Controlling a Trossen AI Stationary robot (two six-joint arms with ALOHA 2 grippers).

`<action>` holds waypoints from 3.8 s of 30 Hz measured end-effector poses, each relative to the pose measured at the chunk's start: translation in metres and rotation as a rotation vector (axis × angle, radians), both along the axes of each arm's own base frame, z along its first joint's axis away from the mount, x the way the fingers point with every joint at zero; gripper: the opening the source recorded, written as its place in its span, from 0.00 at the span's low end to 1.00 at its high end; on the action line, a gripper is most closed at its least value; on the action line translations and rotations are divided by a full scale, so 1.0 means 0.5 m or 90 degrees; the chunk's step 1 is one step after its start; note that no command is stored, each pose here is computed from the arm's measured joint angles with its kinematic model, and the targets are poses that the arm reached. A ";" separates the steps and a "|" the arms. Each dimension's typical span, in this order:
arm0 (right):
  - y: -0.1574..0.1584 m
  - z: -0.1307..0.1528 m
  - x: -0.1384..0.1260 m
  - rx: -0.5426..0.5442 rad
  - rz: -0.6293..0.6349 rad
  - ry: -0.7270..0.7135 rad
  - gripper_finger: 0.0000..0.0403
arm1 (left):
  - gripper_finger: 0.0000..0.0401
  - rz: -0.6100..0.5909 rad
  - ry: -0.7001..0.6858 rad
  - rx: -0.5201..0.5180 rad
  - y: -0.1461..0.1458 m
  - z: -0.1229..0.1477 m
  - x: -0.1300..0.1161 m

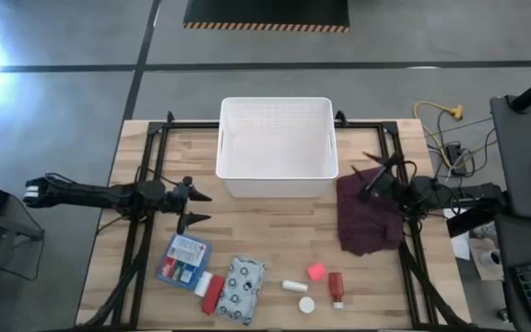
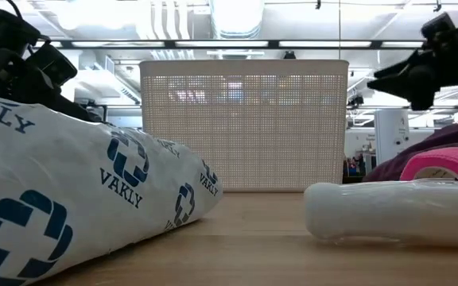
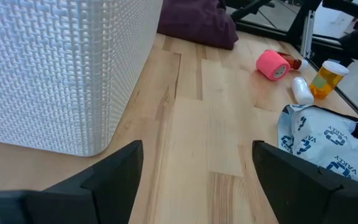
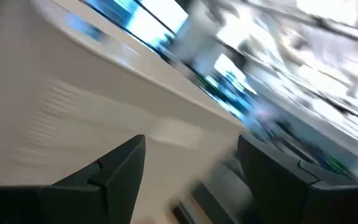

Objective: Pick & place medical supplies in basket/bin
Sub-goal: Put the small pink bandage into the white bin

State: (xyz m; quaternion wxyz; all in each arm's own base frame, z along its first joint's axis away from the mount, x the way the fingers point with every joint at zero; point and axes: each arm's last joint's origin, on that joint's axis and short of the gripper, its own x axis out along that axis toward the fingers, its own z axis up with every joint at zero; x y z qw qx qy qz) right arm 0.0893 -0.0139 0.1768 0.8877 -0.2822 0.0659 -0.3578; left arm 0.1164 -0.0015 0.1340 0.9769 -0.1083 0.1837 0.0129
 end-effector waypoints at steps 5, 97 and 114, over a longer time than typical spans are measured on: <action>-0.007 -0.001 -0.007 0.013 -0.108 0.002 0.62 | 0.71 0.022 -0.001 -0.006 0.002 0.000 0.000; -0.005 0.030 -0.004 -0.039 0.004 -0.071 0.62 | 0.71 0.361 -0.364 -0.438 0.026 0.085 0.009; -0.006 0.034 -0.006 -0.204 -0.035 0.065 0.62 | 0.71 0.357 -0.362 -0.439 0.026 0.084 0.009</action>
